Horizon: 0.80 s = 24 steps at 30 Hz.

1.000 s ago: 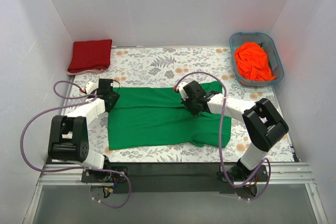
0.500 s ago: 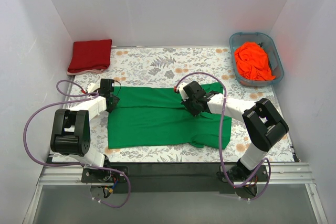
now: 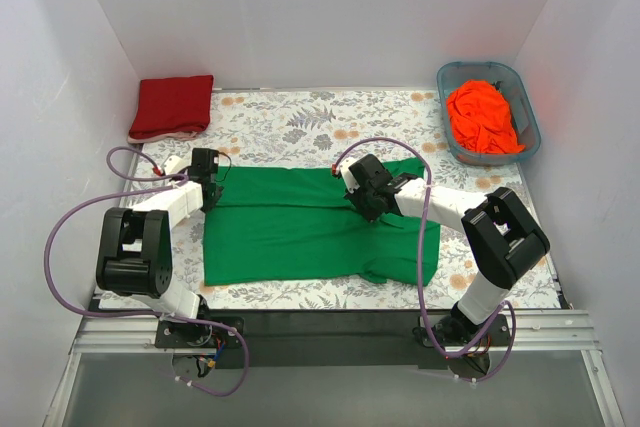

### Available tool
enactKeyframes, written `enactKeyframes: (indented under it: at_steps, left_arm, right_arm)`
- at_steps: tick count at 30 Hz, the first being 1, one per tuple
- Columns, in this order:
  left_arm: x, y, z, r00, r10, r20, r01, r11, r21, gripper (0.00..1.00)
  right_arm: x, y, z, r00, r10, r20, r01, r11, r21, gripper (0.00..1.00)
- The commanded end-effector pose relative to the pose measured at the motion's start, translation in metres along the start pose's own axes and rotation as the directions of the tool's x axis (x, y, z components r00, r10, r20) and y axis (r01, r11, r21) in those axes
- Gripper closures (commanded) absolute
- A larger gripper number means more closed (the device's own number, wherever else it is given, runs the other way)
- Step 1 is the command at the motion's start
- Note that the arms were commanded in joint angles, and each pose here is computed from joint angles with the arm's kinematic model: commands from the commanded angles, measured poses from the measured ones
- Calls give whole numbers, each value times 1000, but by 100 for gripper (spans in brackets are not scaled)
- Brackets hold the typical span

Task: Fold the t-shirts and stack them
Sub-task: Fold the tshirt

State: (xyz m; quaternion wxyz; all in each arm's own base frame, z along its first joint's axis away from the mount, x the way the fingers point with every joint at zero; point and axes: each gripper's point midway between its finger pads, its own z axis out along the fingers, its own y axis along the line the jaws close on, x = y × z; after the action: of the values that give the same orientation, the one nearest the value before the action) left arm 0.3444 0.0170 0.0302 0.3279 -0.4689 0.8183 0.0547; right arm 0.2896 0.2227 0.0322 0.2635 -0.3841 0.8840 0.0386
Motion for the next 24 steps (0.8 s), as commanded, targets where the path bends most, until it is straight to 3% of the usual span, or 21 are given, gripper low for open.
enactKeyframes:
  at_steps: [1,5,8,10,13,14,16,19,22,24]
  left_arm:
    - [-27,18,-8,994,11,112,-3,997,-72,100]
    - [-27,22,-6,992,22,126,-13,997,-71,100]
    - [-15,21,4,995,50,87,-45,997,-68,99]
    - [-7,23,6,998,39,54,-35,996,-78,94]
    - [-17,24,-5,996,6,92,0,998,-61,86]
    - [-21,24,-8,994,5,106,1,998,-56,77]
    - [-32,23,-16,991,9,136,-1,999,-53,67]
    - [-49,8,-31,986,38,161,-38,999,0,45]
    - [-65,-14,-46,977,78,196,-90,995,54,38]
    - [-63,-31,-51,971,129,203,-151,983,100,36]
  right_arm:
    - [-16,1,-8,999,21,45,-20,1000,-14,99]
    - [-17,6,-5,999,30,42,-28,999,-35,98]
    - [-21,10,-4,998,43,43,-41,997,-61,93]
    - [-30,13,-11,996,58,63,-53,995,-86,78]
    - [-50,0,-29,987,103,122,-95,993,-73,63]
    - [-58,-8,-35,982,125,144,-118,991,-58,60]
    - [-67,-28,-48,965,181,189,-177,984,-34,53]
    - [-64,-89,-58,895,380,233,-389,921,-7,49]
    - [-60,-133,-62,779,554,293,-559,826,-74,50]
    - [-56,-145,-61,727,616,302,-604,784,-146,51]
